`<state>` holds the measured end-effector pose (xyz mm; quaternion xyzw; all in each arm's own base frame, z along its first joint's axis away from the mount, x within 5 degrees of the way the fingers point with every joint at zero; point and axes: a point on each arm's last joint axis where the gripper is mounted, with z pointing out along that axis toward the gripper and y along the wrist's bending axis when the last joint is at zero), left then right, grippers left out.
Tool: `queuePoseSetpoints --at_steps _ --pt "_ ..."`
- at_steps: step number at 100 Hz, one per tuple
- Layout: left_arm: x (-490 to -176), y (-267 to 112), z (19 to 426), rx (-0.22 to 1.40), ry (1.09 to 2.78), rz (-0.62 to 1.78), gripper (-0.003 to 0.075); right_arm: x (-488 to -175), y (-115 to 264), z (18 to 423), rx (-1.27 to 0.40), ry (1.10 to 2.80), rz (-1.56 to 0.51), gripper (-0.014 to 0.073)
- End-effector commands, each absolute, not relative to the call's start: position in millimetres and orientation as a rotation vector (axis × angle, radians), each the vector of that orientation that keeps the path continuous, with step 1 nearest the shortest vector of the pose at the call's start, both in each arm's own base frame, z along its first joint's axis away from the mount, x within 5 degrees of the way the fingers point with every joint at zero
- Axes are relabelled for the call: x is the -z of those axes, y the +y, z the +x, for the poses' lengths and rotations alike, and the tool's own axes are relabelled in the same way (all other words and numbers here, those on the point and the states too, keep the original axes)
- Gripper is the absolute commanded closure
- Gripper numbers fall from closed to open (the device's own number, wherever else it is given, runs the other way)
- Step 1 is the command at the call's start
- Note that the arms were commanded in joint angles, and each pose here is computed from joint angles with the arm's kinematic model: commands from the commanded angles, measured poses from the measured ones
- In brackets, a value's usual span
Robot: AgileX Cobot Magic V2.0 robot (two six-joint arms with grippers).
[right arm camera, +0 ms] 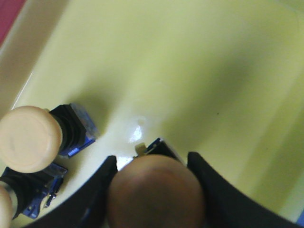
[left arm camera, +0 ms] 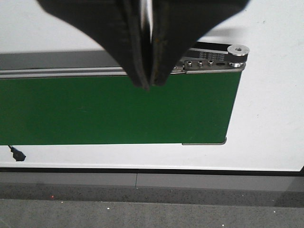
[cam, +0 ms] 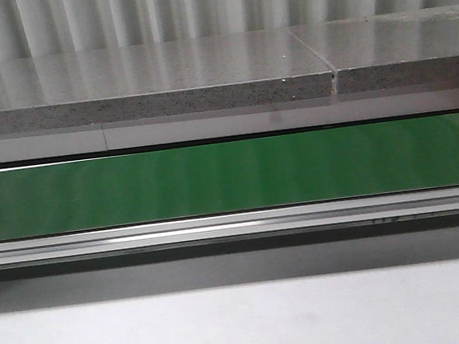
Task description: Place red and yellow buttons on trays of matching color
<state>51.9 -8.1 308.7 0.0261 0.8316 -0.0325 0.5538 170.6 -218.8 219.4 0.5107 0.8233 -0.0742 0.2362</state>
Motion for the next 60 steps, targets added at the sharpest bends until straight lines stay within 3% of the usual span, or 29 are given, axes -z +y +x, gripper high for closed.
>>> queuePoseSetpoints --at_steps 1,60 --pt "-323 -9 54 0.096 1.874 0.050 0.0741 -232 -223 175 0.235 2.190 1.356 0.0603" --pt "-323 -9 54 0.096 1.874 0.050 0.0741 -200 -213 169 0.201 2.239 1.402 0.0601"
